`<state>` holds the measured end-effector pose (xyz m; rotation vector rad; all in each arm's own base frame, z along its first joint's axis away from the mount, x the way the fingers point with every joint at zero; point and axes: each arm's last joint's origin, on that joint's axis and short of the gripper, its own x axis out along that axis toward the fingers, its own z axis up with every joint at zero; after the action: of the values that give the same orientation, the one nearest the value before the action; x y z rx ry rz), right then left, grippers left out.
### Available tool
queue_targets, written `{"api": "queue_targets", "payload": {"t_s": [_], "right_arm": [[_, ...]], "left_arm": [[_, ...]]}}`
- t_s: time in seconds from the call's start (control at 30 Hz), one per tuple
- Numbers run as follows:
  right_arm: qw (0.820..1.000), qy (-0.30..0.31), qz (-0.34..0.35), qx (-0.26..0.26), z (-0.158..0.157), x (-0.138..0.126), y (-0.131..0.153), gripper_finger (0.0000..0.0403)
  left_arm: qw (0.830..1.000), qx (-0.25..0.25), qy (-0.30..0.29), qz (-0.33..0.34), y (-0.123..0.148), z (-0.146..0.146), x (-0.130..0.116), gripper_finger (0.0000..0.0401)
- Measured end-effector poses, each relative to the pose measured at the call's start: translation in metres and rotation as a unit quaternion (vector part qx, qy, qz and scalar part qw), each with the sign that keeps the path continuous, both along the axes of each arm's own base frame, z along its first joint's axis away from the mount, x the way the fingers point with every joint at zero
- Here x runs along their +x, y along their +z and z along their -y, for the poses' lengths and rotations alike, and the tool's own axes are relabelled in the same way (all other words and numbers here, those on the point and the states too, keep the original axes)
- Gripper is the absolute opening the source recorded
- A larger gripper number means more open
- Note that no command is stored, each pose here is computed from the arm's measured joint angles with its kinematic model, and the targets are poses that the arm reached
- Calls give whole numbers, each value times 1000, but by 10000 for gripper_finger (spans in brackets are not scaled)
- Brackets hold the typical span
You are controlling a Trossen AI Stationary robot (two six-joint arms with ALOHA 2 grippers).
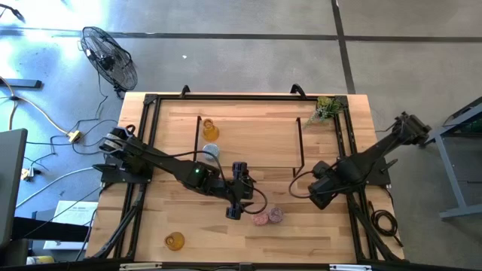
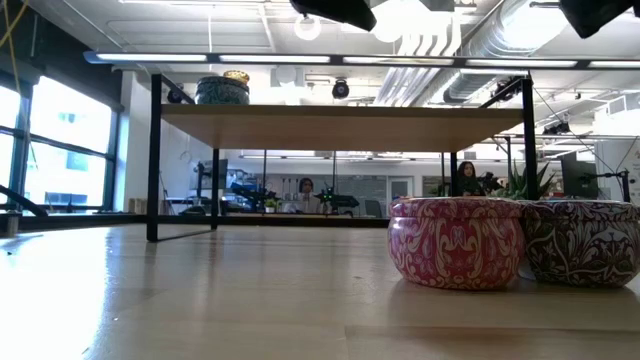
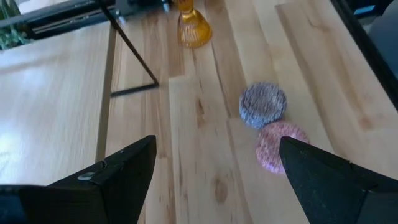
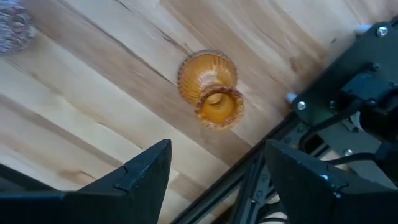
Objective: Pick & Place candle stick holders
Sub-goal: Put the top yellow glass candle holder on the shelf aligned with the other glass candle holder
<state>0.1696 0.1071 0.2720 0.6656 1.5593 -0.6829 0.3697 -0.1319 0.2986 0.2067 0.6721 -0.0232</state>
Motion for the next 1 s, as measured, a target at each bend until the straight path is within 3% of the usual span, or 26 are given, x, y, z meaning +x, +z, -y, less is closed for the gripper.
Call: {"api": "queue_targets", "payload": {"t_s": [0.6, 1.0], "right_arm": [[996, 80, 1, -34, -17, -1, -10, 255], [993, 116, -29, -21, -16, -8, -40, 255]], "left_arm": [[1000, -9, 5, -5, -2, 0, 0, 335], [1000, -10, 4, -2, -2, 0, 1, 335]]}}
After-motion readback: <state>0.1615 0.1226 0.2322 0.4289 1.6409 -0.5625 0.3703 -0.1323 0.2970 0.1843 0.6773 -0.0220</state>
